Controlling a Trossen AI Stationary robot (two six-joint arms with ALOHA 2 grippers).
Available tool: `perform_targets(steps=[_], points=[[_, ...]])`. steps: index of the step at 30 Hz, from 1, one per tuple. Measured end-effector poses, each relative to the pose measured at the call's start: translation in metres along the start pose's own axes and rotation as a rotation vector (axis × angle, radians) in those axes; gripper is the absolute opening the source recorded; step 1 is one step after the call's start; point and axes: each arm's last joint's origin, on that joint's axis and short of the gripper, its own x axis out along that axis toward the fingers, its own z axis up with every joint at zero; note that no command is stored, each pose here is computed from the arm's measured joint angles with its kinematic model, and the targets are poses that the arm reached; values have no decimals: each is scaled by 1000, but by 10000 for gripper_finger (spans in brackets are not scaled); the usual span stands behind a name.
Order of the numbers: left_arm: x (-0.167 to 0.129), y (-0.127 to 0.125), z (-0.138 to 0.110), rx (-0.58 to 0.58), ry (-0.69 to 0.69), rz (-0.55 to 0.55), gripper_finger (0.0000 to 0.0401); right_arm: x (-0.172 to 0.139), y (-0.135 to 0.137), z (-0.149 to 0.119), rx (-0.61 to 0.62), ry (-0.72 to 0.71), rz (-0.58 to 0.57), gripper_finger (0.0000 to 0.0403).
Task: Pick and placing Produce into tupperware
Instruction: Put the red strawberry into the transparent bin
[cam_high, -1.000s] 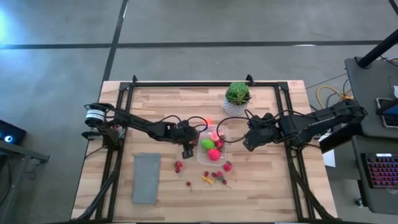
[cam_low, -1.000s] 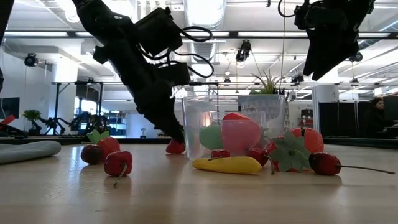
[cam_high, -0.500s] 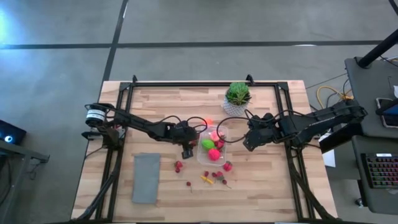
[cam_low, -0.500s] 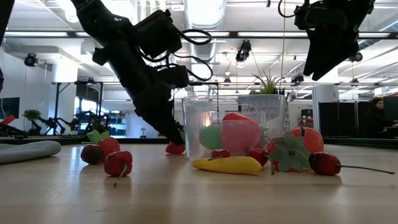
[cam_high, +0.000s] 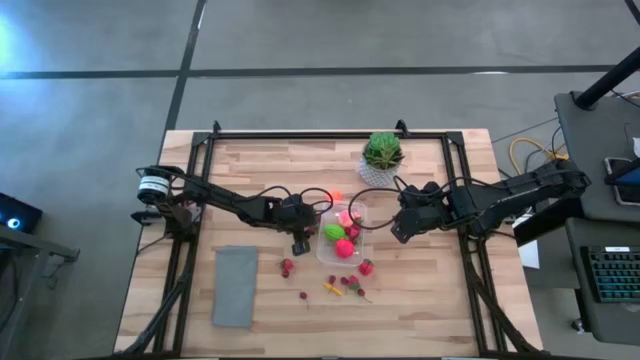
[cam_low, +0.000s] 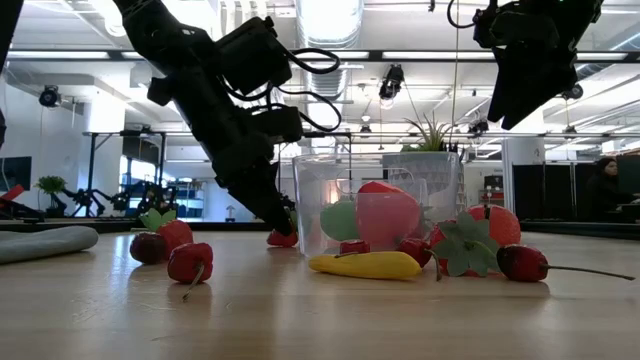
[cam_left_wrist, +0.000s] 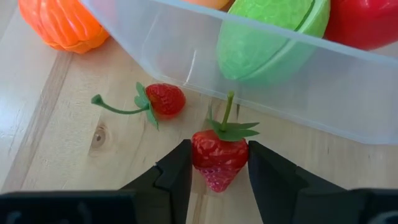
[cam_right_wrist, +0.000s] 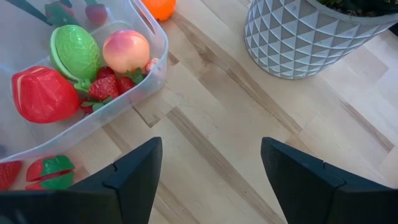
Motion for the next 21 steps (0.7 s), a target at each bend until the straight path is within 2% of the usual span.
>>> perform_targets(steps=[12,16,21], points=[[-5,1,0,5,43,3,132,0,0,0,0,-1,0,266],[-18,1,9,3,23,2,132,0,0,0,1,-1,1,264],[-36,4,16,-2,-25,67,132,0,0,0,1,-1,1,269]])
